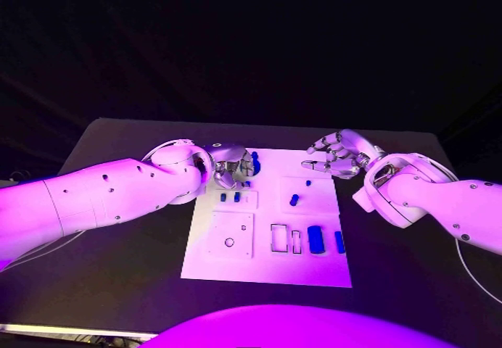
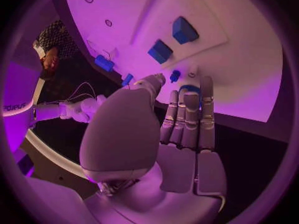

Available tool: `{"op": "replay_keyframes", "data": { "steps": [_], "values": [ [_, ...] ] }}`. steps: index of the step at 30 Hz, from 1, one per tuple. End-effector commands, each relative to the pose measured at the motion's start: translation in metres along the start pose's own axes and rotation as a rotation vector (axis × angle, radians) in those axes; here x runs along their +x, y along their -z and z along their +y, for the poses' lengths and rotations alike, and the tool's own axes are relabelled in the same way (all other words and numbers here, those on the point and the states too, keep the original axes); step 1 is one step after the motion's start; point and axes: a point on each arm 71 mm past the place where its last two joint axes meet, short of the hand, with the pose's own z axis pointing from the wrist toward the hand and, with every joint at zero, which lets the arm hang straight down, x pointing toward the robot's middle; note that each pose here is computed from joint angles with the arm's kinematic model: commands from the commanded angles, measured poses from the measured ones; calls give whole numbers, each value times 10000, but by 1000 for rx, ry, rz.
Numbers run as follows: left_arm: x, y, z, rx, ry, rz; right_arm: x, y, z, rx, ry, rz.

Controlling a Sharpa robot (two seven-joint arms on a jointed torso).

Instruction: Assemble the parts on the task board

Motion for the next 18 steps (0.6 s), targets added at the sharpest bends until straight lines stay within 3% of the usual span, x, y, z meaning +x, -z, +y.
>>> {"op": "replay_keyframes", "data": {
  "steps": [1,18],
  "values": [
    [45,-13,-8,-4,19,58,4,3,15,-14,-1,-2],
    [38,-71,11,-12,31,31,9,2,23,-16,-2,-1]
  ]
}}
